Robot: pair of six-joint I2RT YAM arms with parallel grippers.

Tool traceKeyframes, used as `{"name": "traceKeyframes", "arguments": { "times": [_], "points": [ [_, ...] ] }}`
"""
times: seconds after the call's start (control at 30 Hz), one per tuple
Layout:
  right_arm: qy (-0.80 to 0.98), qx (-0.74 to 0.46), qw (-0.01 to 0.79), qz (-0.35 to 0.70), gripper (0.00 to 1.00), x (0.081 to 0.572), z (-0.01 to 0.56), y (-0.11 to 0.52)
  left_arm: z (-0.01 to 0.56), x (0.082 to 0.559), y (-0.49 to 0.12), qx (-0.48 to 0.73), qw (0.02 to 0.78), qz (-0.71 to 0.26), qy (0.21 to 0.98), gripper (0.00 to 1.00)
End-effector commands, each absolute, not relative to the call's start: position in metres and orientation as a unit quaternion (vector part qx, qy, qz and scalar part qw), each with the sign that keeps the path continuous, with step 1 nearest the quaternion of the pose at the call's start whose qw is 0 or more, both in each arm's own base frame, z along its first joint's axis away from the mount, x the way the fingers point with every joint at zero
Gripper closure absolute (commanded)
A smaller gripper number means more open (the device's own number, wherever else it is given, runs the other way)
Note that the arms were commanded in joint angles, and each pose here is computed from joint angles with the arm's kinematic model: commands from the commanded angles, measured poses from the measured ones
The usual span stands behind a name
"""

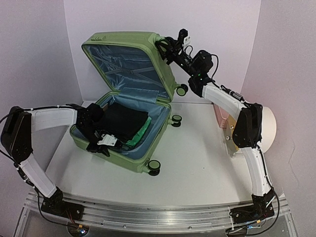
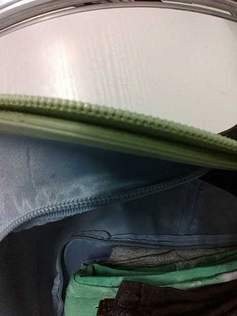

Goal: Open, take out, and arrange the luggage

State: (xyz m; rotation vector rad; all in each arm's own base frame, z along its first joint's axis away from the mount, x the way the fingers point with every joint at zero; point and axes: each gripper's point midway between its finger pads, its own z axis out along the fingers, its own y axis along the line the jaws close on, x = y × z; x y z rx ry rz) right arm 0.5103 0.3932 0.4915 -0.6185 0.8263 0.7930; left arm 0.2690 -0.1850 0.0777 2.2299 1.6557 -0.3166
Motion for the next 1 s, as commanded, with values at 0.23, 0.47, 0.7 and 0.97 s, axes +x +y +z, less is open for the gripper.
{"name": "traceKeyframes", "arguments": {
  "times": [0.23, 0.47, 0.7, 0.97],
  "points": [
    [0.410, -0.155, 0.845, 0.305, 1.00, 0.574, 0.449, 0.356, 0.075, 0.314, -0.301, 0.637, 0.209, -0.202, 0.714, 1.00],
    [0.407, -0.017, 0.870, 0.277, 0.70, 0.599, 0.439, 0.310, 0.077, 0.351, -0.323, 0.610, 0.239, -0.196, 0.729, 1.00],
    [0.416, 0.127, 0.850, 0.299, 0.34, 0.620, 0.419, 0.268, 0.101, 0.370, -0.333, 0.647, 0.271, -0.174, 0.691, 1.00],
    [0.407, 0.121, 0.849, 0.315, 0.02, 0.601, 0.458, 0.260, 0.103, 0.380, -0.337, 0.644, 0.280, -0.165, 0.692, 1.00]
  ]
}}
